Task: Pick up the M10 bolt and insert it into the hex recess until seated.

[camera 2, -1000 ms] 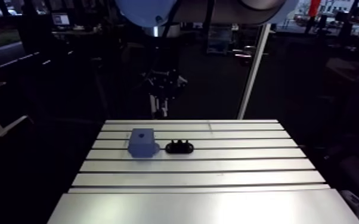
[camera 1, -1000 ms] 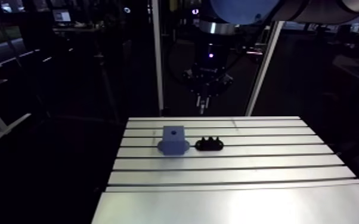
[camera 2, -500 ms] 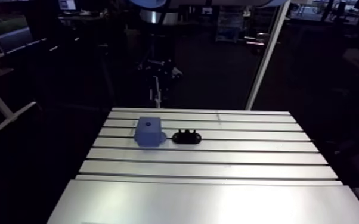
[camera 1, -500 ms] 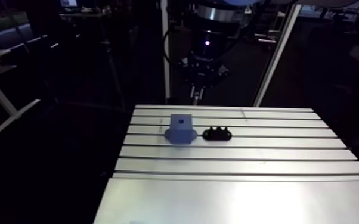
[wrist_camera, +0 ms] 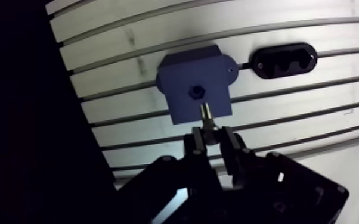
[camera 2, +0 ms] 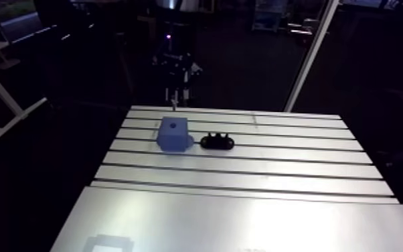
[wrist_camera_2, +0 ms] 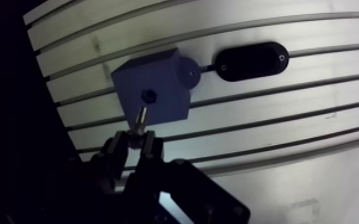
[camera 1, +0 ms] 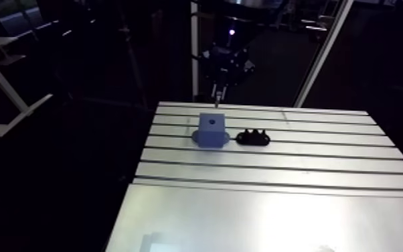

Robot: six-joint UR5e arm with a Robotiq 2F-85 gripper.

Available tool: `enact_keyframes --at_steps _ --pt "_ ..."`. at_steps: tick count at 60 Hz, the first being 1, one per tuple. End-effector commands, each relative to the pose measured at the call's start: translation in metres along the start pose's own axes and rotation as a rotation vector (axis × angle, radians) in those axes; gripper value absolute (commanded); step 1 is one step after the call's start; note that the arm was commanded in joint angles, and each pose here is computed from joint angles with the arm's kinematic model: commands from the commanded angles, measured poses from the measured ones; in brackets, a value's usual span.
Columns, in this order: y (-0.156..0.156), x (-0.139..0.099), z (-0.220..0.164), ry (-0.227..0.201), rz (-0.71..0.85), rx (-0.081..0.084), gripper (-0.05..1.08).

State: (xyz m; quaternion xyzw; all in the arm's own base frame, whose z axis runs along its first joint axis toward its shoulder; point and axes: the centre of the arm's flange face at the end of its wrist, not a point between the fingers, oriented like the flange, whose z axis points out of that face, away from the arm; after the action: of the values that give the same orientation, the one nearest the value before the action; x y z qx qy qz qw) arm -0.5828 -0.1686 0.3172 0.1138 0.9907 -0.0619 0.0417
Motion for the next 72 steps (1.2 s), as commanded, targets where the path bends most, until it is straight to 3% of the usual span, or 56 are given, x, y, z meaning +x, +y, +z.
enact_keyframes --at_steps 1,10,14,16,17,18,22,72 --pt "-0.015 0.007 0.006 -0.018 -0.017 -0.01 0.84" --pt "-0.016 0.01 0.009 -0.038 -0.017 -0.027 0.84" --pt "-0.019 0.011 0.013 -0.044 -0.023 -0.046 0.84" --pt "-0.021 0.012 0.019 -0.049 -0.03 -0.071 0.84" --pt "-0.021 0.012 0.019 -0.049 -0.03 -0.071 0.84" --pt "-0.021 0.012 0.02 -0.048 -0.033 -0.084 0.84" --pt "-0.021 0.013 0.021 -0.043 -0.036 -0.101 0.84" --pt "-0.032 0.016 0.033 -0.058 -0.054 -0.105 0.84"
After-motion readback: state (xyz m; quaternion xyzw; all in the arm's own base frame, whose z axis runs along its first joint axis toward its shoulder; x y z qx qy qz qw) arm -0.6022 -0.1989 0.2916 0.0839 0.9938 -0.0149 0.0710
